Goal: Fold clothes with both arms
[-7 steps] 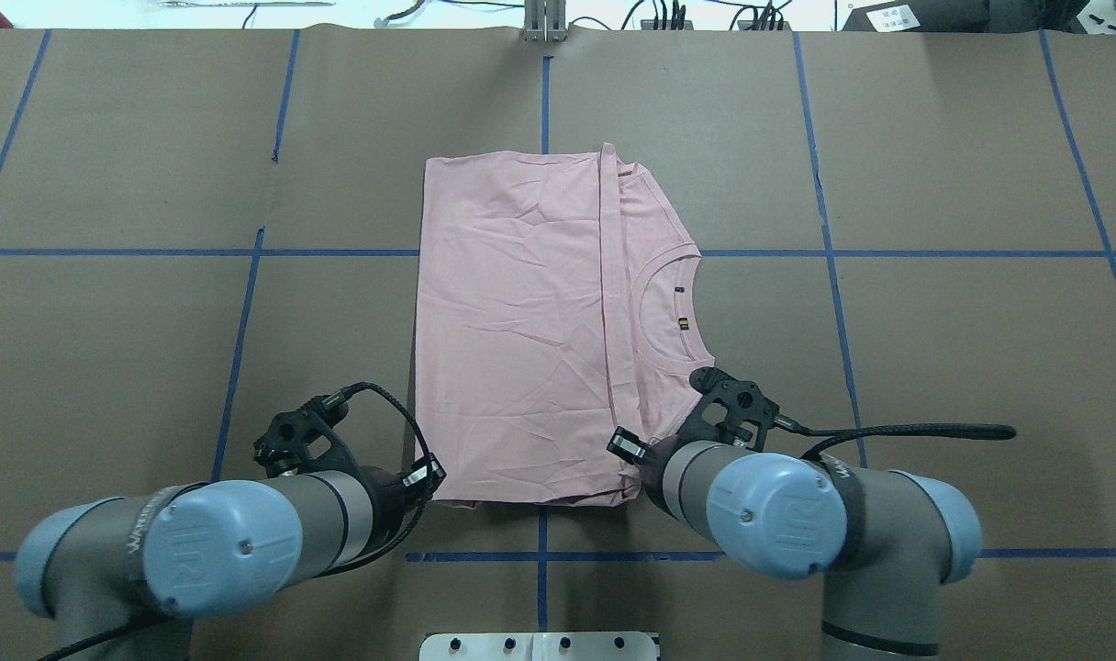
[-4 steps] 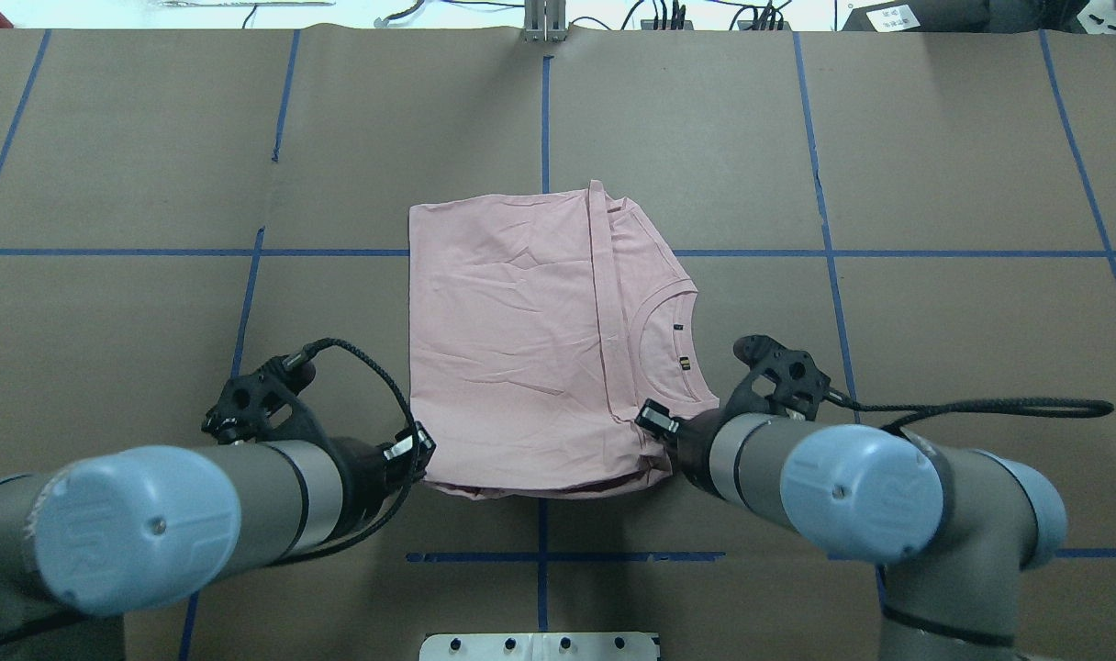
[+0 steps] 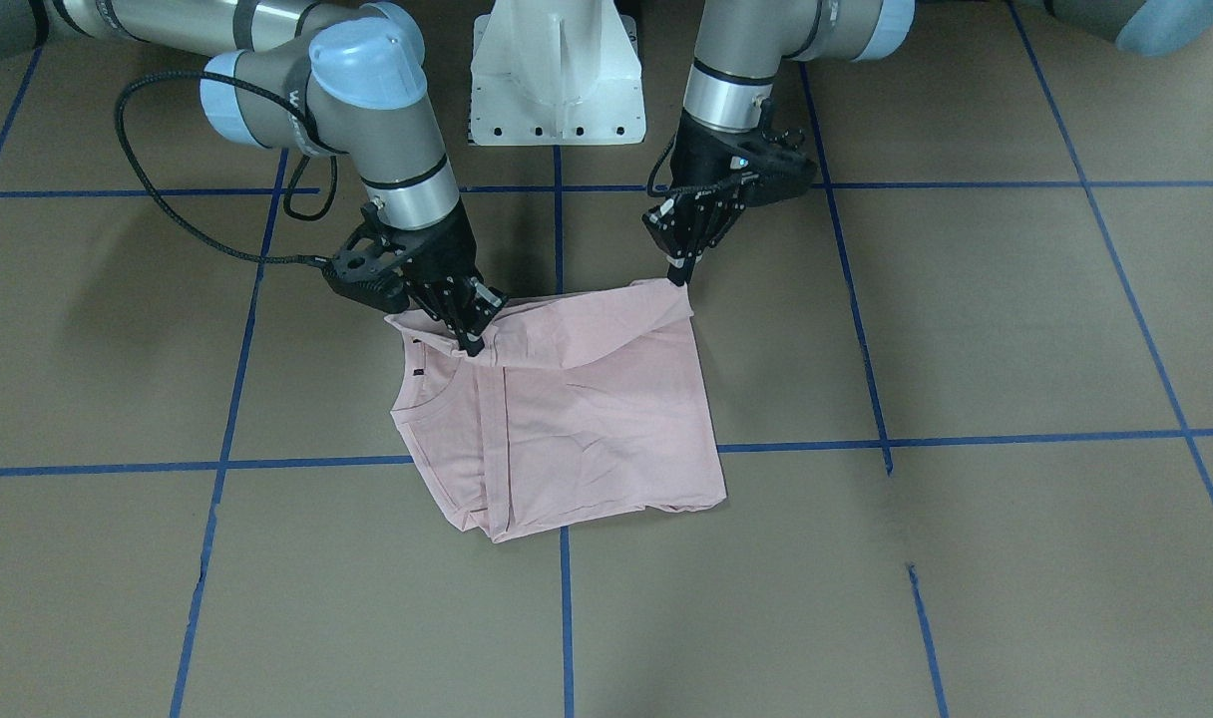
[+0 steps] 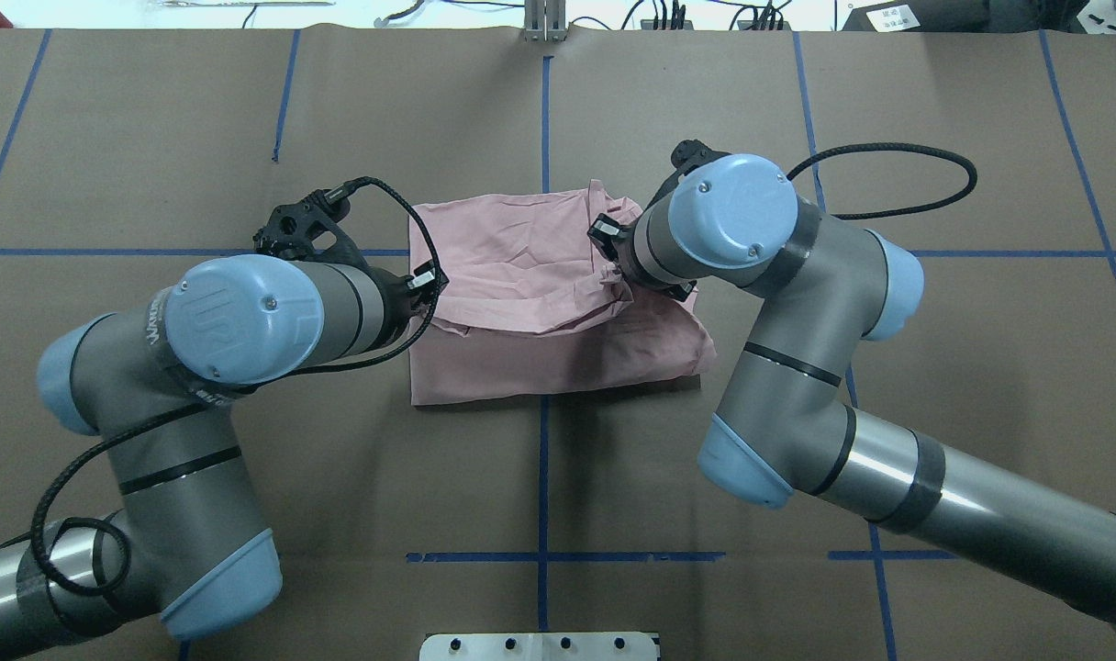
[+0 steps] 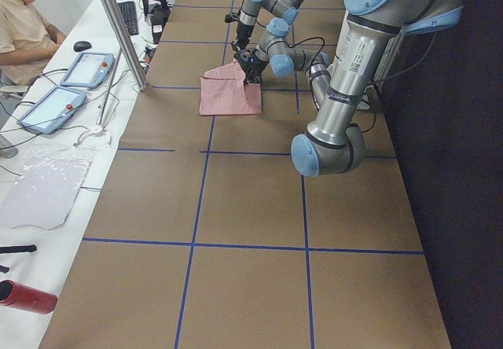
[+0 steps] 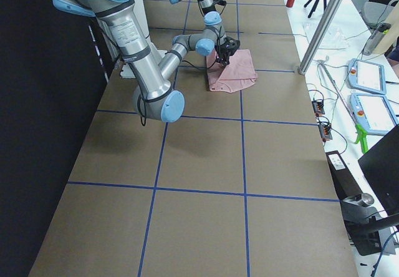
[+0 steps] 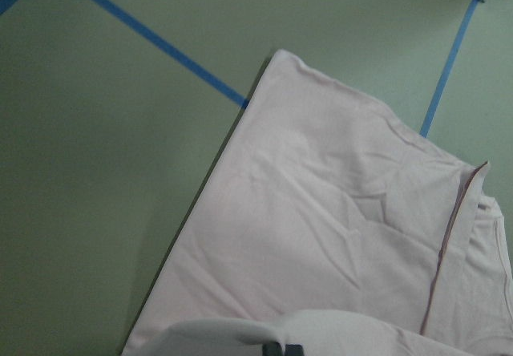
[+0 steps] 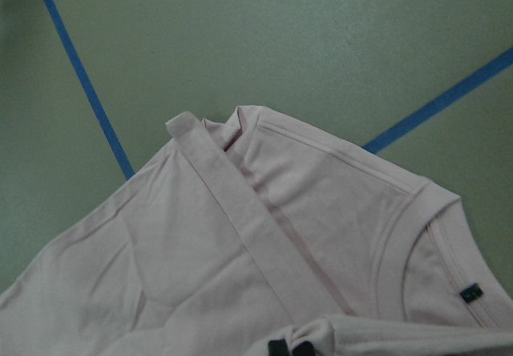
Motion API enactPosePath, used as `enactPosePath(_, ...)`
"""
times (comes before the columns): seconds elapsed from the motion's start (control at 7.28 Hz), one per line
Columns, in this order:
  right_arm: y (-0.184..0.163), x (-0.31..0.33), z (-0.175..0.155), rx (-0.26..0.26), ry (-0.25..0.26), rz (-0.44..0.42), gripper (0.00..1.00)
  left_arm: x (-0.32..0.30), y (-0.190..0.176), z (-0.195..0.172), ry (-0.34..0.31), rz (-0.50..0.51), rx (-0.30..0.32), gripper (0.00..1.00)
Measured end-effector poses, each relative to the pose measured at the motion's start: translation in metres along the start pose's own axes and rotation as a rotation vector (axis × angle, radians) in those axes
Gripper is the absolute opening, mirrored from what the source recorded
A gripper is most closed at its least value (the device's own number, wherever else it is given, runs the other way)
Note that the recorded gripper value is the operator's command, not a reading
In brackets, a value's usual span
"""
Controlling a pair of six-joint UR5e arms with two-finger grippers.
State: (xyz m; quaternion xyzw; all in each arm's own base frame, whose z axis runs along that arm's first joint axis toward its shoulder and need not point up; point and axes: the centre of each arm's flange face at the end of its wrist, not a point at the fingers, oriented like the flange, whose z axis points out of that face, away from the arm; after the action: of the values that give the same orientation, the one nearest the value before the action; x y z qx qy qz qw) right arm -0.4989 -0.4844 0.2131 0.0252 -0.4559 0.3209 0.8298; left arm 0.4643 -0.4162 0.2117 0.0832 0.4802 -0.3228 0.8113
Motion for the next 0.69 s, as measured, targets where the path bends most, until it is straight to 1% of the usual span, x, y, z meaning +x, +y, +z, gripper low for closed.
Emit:
enactPosePath(0.27, -0.02, -0.026, 0.022, 0.02, 0.019, 0.017, 0.0, 0.009, -0.03, 0.037, 0.004, 0.025, 0.045, 0.0)
enactPosePath(0.41, -0.032, -0.038, 0.041, 0.019, 0.029, 0.028, 0.03, 0.017, -0.049, 0.056, 0.005, 0.037, 0.072, 0.31)
enactPosePath(0.55, -0.055, -0.053, 0.069, 0.009, 0.029, 0.036, 0.99, 0.028, -0.08, 0.089, 0.001, 0.063, 0.11, 0.99)
enactPosePath(0.69, -0.085, -0.063, 0.095, 0.01, 0.035, 0.012, 1.0, 0.034, -0.117, 0.128, 0.003, 0.123, 0.15, 1.0)
